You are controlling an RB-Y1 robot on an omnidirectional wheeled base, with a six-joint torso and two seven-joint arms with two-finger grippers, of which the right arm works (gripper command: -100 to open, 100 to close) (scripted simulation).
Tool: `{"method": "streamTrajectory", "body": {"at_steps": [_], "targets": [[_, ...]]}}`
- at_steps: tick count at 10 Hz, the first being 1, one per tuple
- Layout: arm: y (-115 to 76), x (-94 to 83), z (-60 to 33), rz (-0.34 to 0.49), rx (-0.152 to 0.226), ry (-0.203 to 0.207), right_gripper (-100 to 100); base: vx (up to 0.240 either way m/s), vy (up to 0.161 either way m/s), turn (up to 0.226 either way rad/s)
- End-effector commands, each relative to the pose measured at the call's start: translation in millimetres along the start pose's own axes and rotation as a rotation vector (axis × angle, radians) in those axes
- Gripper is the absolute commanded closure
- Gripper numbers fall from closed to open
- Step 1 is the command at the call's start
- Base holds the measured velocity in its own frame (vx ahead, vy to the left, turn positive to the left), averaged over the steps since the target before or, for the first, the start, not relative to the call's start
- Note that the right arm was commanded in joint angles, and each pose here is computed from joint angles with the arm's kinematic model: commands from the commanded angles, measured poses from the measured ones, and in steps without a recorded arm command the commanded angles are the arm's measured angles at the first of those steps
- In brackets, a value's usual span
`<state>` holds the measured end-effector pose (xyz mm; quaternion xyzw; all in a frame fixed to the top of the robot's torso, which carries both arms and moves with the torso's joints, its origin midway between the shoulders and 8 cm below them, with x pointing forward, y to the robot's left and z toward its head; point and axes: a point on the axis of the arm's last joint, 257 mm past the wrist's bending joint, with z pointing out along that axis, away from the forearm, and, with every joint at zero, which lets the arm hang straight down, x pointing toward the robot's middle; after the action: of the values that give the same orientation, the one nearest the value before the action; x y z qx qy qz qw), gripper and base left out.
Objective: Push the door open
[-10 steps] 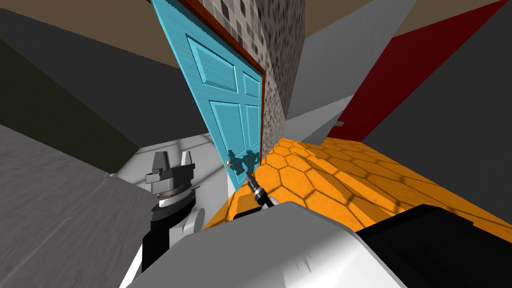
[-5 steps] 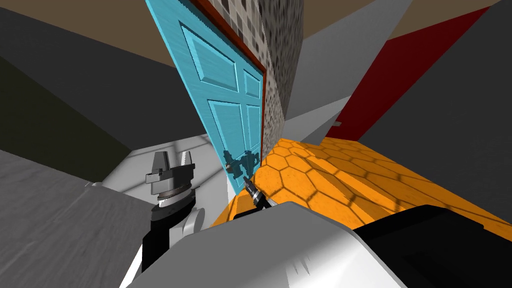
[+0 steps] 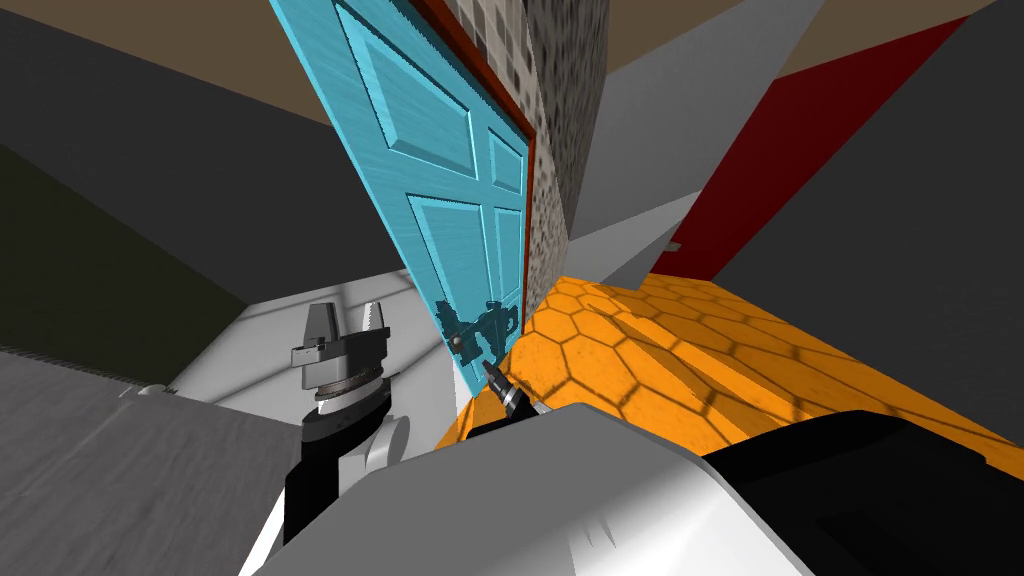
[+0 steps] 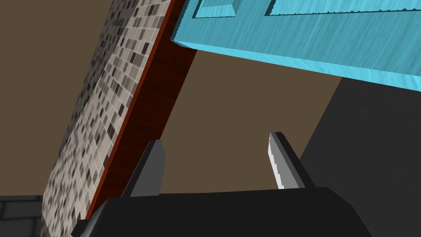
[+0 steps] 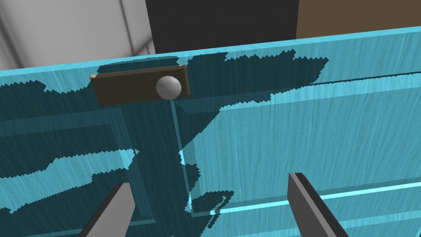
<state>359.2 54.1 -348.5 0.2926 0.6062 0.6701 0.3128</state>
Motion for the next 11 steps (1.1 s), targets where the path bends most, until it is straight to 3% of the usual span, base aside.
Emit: {"method": "streamTrajectory", "body": {"at_steps": [1,7,11], "targets": [[-9.1,7.5,-1.3,0.000,0.020,0.023,-100,0.122,0.057,-0.038],[-40.5,31.5,-11.2,-0.007,0.090,0.100,-100,0.157,0.067,-0.042],[-41.0,26.6,-10.2,-0.010,0.089,0.085,-100,0.125,0.097,0.020]]}}
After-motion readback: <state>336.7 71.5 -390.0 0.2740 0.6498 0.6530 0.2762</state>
